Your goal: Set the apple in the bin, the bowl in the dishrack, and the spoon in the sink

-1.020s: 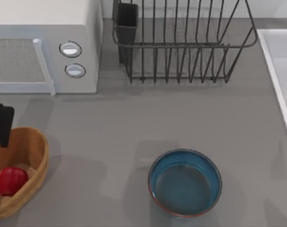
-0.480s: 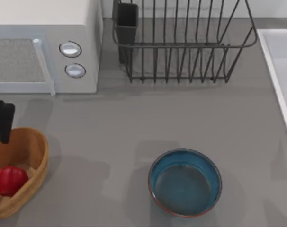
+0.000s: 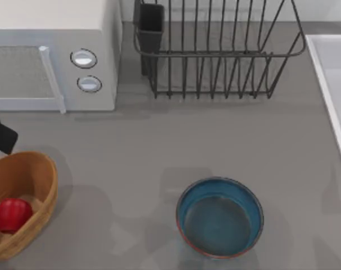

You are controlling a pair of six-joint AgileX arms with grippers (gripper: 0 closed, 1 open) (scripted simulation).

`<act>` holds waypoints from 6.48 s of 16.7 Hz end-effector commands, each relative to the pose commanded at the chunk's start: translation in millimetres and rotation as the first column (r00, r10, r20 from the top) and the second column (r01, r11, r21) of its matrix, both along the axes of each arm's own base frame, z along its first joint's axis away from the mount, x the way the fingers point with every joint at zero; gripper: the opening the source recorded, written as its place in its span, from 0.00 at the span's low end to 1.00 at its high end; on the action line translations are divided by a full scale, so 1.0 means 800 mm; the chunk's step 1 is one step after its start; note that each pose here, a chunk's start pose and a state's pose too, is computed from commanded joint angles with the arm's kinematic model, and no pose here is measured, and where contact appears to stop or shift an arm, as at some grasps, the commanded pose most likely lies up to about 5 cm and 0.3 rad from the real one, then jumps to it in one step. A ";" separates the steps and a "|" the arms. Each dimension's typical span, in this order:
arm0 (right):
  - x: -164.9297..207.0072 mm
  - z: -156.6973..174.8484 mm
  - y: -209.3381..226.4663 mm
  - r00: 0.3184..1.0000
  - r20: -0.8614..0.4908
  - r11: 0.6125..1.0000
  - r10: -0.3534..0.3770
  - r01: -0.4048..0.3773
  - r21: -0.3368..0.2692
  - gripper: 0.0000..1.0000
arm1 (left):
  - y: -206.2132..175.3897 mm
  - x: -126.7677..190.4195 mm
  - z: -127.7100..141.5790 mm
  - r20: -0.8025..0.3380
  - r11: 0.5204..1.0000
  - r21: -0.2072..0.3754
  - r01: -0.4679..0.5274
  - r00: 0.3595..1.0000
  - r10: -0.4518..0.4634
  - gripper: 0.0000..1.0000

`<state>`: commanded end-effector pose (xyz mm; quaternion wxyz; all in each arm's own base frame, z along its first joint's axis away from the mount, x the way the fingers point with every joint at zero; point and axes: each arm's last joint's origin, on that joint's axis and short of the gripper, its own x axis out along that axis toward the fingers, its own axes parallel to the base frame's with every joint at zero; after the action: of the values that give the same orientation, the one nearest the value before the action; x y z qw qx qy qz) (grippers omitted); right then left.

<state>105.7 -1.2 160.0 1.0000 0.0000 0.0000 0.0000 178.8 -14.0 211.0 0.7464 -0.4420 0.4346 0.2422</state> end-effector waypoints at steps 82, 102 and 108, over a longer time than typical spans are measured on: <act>0.177 -0.039 0.246 0.000 -1.000 0.995 0.000 -0.097 0.000 0.00 | 0.016 -0.091 -0.064 0.435 0.492 0.870 -0.023 0.505 -0.746 1.00; 0.177 0.086 0.246 0.000 -1.000 0.995 -0.001 -0.097 -0.001 0.00 | 0.016 -0.091 -0.064 0.435 0.492 0.870 -0.023 0.505 -0.746 1.00; 0.177 0.087 0.249 0.021 -1.000 0.994 0.000 -0.110 -0.002 0.00 | 0.016 -0.091 -0.064 0.435 0.492 0.870 -0.023 0.505 -0.746 1.00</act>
<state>247.3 198.4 229.5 0.7133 -0.0394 0.6987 0.0387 105.7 -1.2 160.0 1.0000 0.0000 0.0000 0.0000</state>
